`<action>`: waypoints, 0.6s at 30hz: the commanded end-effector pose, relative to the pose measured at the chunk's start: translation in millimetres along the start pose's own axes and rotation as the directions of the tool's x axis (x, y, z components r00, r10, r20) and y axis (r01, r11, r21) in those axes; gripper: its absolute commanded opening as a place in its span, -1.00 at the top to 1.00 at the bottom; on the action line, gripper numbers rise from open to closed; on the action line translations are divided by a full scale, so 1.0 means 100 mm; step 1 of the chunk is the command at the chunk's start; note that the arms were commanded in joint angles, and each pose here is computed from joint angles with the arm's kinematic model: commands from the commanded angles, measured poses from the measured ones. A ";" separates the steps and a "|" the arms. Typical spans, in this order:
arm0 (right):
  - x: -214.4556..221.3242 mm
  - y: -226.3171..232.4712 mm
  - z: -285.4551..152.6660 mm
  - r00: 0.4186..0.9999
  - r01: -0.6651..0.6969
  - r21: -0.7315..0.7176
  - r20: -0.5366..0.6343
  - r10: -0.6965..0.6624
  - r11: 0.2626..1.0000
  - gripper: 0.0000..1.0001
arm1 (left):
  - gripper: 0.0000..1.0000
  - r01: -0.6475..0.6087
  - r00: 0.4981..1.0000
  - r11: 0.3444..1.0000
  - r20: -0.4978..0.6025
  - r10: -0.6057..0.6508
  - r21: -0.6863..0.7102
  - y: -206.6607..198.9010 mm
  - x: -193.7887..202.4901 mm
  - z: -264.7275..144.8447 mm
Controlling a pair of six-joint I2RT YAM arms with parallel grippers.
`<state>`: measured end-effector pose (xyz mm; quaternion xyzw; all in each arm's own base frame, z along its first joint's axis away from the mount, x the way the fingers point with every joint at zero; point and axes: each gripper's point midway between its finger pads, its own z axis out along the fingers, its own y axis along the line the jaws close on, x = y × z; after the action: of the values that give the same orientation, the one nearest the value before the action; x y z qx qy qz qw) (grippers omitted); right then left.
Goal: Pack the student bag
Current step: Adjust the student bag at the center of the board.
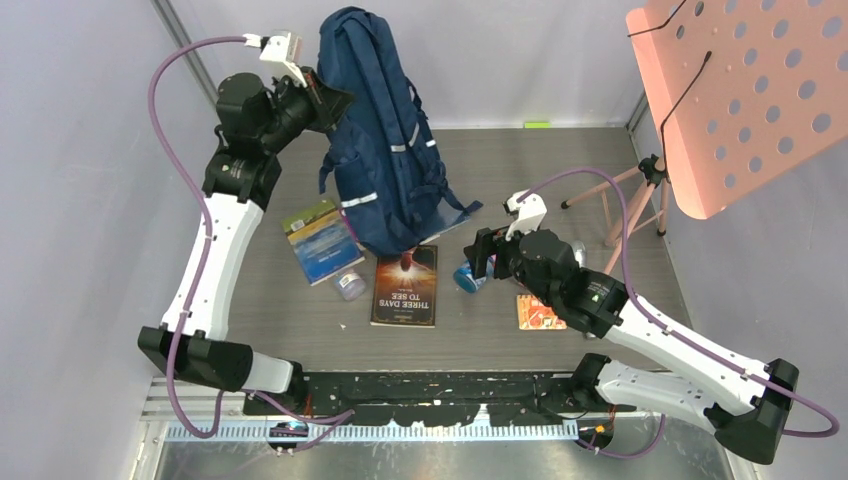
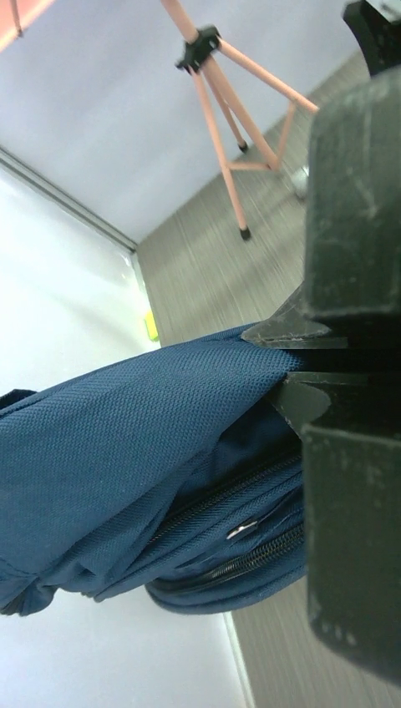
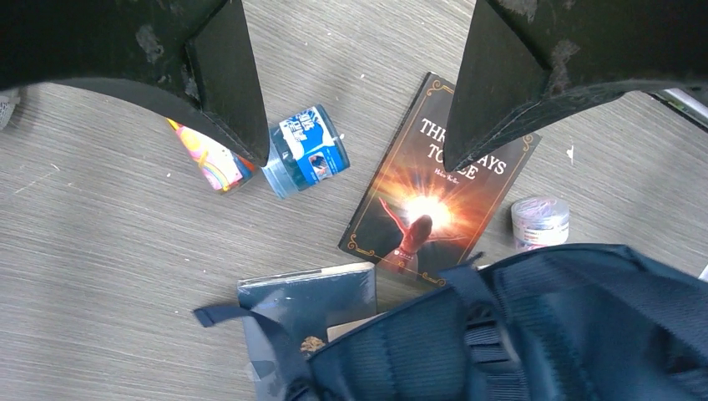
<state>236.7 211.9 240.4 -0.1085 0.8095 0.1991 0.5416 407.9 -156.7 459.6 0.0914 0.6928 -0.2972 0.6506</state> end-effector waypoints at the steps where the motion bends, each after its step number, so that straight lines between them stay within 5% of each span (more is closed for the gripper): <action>1: -0.09 -0.03 -0.04 0.999 -0.012 0.017 0.035 0.011 1.000 -0.63 | 1.00 -0.293 0.921 0.956 0.269 0.281 0.003 -0.41 -1.04 -0.49; 12: -0.02 -0.02 -0.02 1.000 -0.007 0.014 0.014 0.007 1.000 -0.61 | 1.00 -0.378 0.845 0.926 0.404 0.351 -0.014 -0.80 -1.78 -0.92; 18: -0.01 -0.02 0.00 1.000 -0.007 0.014 0.013 0.007 1.000 -0.61 | 1.00 -0.436 0.832 0.896 0.340 0.439 -0.090 -0.66 -1.74 -0.92</action>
<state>235.6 208.6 233.8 -0.1102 0.8156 0.1896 0.5354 344.5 -133.8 571.9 0.1703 0.6298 -0.2172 0.7261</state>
